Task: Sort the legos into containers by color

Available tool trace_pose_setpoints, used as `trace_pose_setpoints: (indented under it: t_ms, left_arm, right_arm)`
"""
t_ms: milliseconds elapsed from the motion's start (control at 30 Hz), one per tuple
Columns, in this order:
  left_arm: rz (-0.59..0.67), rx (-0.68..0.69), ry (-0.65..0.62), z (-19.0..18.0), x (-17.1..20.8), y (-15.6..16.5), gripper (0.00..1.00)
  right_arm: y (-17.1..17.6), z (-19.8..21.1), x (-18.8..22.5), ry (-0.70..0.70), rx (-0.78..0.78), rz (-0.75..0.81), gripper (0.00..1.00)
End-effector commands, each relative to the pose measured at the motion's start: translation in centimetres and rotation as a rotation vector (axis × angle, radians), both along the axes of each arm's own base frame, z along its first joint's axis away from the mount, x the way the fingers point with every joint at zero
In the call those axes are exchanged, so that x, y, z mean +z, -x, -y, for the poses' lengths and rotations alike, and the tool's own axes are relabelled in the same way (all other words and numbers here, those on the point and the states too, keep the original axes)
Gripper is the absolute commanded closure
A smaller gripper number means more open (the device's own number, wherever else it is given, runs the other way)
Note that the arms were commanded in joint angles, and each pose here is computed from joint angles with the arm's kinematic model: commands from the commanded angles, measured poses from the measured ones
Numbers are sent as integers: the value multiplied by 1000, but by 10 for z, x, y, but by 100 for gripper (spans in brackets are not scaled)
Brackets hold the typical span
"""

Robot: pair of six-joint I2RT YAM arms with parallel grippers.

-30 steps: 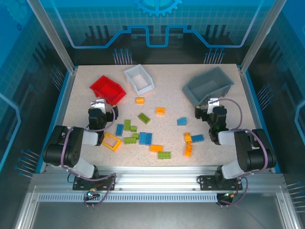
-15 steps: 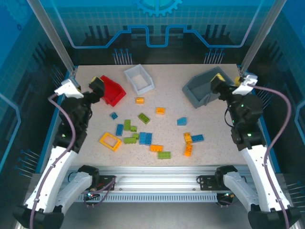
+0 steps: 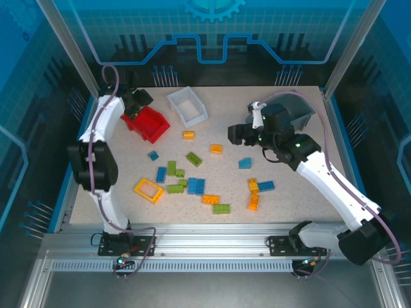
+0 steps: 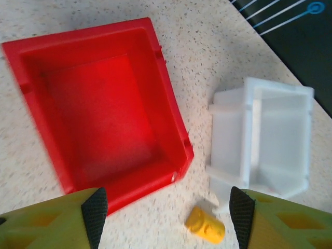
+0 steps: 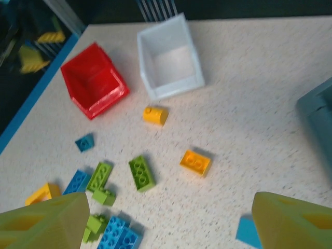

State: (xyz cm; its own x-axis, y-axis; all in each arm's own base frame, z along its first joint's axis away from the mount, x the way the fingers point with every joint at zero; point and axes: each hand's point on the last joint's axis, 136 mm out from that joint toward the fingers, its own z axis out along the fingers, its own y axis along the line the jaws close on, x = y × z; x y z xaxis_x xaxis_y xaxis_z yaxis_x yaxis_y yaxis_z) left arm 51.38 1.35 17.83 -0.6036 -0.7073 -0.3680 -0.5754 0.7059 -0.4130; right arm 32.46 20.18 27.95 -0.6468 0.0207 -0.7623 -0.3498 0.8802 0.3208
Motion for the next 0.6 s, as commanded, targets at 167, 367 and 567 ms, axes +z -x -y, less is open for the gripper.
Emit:
trace_pose_setpoints:
  t_ms: [167, 367, 567]
  left_arm:
    - [-106, -21, 71, 5, -46, -44, 38]
    - [-121, -58, 106, 12, -72, -57, 57]
    - [-105, -115, 118, 28, -74, -58, 72]
  right_arm:
    - [3, -16, 5, -7, 64, -23, 17]
    - [-1, -20, -2, -14, 61, -47, 17]
    - [-7, -23, -10, -11, 53, -62, 18]
